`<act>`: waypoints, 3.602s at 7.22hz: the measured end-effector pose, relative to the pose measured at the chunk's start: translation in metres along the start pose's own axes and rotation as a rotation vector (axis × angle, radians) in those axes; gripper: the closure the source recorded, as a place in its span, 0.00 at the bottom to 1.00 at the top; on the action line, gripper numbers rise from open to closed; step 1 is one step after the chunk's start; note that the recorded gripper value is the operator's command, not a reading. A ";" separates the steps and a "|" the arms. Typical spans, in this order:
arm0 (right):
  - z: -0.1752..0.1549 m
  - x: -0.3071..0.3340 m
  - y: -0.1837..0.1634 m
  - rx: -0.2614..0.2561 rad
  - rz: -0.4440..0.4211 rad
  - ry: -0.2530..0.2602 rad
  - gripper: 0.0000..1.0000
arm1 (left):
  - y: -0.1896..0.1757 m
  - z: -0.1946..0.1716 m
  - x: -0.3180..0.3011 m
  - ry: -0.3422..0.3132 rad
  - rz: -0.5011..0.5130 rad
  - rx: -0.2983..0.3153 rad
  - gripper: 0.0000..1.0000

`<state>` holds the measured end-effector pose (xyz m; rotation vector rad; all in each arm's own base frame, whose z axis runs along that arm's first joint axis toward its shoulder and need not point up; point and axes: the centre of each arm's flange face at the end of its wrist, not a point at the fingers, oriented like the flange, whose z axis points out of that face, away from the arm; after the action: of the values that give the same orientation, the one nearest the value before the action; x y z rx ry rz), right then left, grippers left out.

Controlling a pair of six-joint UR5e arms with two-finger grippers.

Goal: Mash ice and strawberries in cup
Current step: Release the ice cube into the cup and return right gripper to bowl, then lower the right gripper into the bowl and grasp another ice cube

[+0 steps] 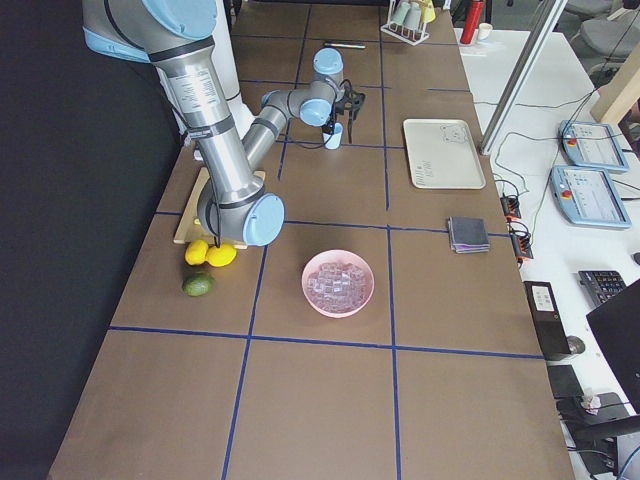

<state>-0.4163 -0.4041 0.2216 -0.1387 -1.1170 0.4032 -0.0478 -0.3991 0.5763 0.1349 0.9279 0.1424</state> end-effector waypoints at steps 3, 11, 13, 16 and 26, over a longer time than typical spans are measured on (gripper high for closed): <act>-0.072 0.139 -0.082 -0.008 -0.164 0.093 0.01 | 0.001 0.000 -0.001 0.000 -0.002 -0.001 0.00; -0.136 0.375 -0.230 -0.005 -0.518 0.284 0.01 | 0.000 0.000 0.000 0.000 0.000 0.000 0.00; -0.126 0.396 -0.232 -0.033 -0.502 0.308 0.01 | 0.000 0.000 0.001 0.000 0.001 0.001 0.00; -0.098 0.413 -0.216 -0.103 -0.537 0.346 0.02 | 0.000 0.000 0.000 0.000 0.001 0.000 0.00; -0.070 0.425 -0.213 -0.145 -0.635 0.419 0.23 | 0.000 -0.001 0.001 0.000 0.002 0.002 0.00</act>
<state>-0.1422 -0.4311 0.6154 0.0104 -0.7206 -0.2681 -0.0478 -0.3986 0.5748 0.1374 0.9278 0.1436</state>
